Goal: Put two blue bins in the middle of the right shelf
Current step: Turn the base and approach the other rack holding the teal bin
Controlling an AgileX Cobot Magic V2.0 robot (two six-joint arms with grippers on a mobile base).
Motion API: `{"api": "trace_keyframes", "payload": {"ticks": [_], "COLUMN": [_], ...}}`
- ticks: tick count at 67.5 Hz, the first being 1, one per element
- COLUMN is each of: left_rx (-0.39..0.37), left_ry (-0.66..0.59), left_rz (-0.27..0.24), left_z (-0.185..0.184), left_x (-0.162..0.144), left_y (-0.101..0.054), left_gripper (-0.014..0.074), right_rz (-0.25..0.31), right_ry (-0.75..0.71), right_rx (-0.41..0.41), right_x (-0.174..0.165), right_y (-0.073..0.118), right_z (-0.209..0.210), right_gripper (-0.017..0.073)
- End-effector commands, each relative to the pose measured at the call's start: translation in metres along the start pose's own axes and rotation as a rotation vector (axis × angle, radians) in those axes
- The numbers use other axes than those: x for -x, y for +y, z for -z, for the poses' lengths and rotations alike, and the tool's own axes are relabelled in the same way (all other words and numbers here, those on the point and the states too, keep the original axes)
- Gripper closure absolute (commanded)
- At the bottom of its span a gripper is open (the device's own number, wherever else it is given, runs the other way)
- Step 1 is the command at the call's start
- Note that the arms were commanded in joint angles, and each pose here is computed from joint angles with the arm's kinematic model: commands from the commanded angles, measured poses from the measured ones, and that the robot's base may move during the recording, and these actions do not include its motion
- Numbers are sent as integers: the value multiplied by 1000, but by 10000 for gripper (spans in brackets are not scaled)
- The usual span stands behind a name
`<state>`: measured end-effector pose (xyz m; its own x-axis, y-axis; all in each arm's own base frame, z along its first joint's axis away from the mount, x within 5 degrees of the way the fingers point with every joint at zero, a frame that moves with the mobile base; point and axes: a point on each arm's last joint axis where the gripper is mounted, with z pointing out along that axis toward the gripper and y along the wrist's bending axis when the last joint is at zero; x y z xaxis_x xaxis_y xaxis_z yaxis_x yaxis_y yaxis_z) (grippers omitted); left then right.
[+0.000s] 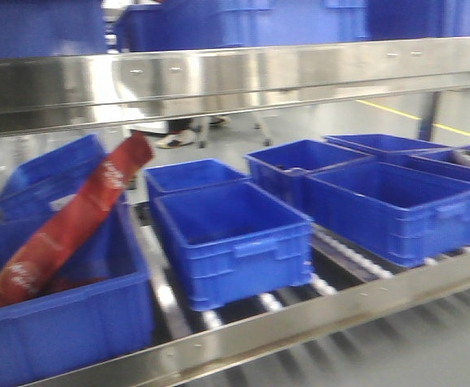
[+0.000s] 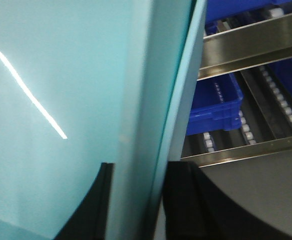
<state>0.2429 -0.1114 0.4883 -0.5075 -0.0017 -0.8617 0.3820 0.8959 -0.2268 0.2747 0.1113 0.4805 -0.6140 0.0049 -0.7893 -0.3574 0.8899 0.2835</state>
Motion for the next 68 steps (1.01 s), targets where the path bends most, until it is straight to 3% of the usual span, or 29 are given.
{"api": "trace_keyframes", "payload": {"ticks": [1,68], "left_rx": [-71,-71], "left_ry": [-119,-119], "left_rz": [39,39], "left_z": [12,12], "left_x": [12,12], "left_y": [-8,-8], "left_gripper": [704,704], "right_rz": [18,18], "right_ry": [-95,-95], "right_rx": [39,39], "right_x": [9,9], "right_y": [7,7], "right_z": [11,11], "right_gripper": [712,712]}}
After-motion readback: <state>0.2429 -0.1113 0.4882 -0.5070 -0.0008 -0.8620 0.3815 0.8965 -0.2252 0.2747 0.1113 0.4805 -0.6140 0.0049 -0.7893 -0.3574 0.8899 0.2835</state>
